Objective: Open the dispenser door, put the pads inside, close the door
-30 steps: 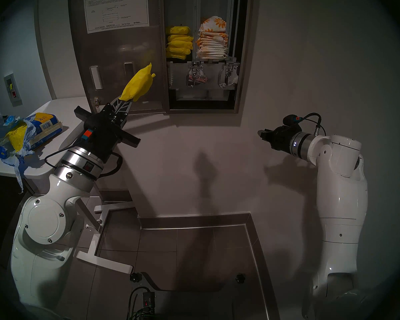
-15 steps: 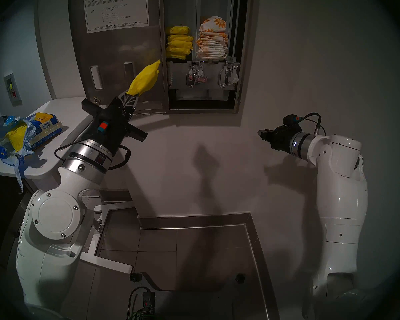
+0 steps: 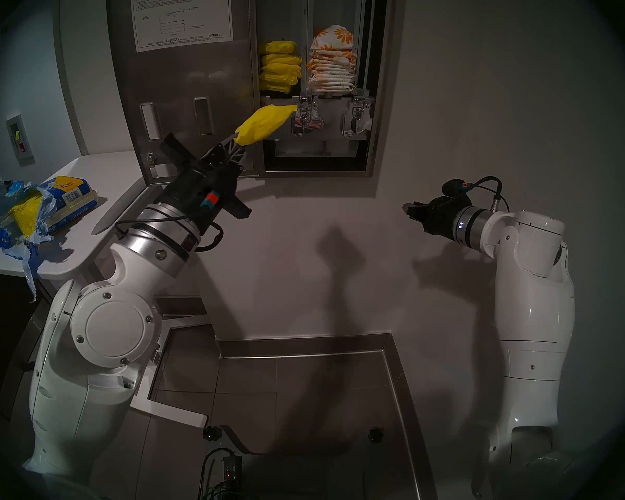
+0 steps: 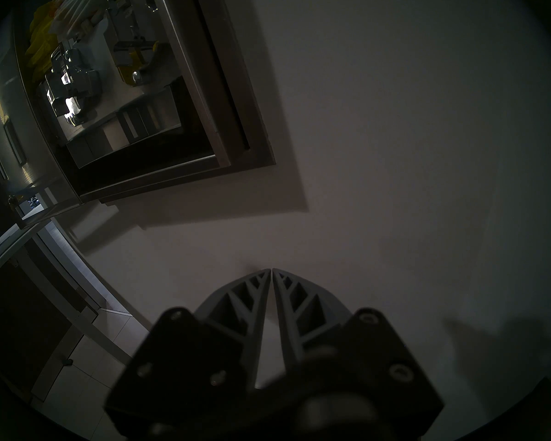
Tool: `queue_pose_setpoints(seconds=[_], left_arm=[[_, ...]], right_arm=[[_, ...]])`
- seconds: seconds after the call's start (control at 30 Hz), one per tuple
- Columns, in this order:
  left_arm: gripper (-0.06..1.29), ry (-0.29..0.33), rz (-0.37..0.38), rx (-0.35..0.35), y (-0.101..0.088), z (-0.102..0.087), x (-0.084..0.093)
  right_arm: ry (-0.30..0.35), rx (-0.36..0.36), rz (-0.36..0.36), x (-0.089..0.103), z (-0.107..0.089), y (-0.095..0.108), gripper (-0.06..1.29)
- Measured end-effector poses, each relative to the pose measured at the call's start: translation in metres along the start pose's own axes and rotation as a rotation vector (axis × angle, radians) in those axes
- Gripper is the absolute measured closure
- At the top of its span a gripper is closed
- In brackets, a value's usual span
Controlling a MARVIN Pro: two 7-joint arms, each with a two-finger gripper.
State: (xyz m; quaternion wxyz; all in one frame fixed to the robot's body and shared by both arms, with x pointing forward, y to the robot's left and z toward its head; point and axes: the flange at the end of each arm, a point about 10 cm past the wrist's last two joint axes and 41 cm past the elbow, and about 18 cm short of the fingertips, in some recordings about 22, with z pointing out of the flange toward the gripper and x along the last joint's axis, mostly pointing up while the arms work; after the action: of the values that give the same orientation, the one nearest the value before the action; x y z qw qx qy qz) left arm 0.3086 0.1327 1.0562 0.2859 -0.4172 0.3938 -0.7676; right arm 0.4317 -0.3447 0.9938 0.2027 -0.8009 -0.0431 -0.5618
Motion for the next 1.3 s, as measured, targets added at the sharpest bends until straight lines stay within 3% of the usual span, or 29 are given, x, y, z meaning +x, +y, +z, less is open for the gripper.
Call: queue_pose_setpoints(seconds=[0.17,0.47,0.87,1.3], left_arm=[[1.25,-0.044,0.067,-0.014,-0.001,0.007,0.005],[1.25,-0.078,0.11,0.0,-0.005,0.018,0.018],[1.25,-0.084,0.099,0.036,-0.007,0.041,0.043],[1.25,-0.143,0.097,0.105,-0.01,0.073,0.048]], right_arm=[[0.0,0.0,0.0,0.0,0.0,0.0,1.08],[0.0,0.0,0.0,0.0,0.0,0.0,1.08],[-0.001,0.0,0.002,-0.001,0.0,0.001,1.08],[-0.003,0.0,0.003,-0.001,0.001,0.001,1.08]])
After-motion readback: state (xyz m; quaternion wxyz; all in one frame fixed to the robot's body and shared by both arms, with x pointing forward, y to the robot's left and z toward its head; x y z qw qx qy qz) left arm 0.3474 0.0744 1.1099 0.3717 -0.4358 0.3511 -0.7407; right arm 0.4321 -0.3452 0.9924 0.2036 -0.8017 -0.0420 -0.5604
